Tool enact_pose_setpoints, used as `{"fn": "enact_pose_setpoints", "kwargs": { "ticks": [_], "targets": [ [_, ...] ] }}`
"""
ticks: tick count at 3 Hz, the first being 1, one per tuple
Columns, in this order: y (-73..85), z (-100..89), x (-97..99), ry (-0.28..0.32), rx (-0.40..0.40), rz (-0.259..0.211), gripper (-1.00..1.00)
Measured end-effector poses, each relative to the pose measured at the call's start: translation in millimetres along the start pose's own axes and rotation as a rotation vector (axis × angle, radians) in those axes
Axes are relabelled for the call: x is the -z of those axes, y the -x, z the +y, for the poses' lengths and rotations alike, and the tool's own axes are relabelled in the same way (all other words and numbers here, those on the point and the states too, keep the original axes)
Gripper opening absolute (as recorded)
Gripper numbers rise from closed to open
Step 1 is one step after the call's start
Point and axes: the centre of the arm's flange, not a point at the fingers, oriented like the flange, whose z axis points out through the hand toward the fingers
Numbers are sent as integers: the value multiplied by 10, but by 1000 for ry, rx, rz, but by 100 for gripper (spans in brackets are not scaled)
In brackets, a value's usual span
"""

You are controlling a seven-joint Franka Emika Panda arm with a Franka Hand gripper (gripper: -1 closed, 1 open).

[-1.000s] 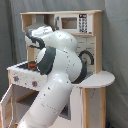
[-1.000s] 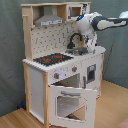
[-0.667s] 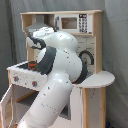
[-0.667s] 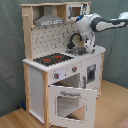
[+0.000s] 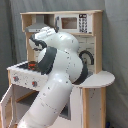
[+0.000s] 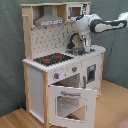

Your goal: Play with the kitchen

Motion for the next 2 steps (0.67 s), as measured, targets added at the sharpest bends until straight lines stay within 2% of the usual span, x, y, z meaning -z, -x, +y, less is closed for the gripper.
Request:
{"fn": "enact_pose_setpoints", "kwargs": {
  "ticks": [2],
  "targets": [
    [-233, -174, 103, -92, 89, 141, 100]
  ]
}}
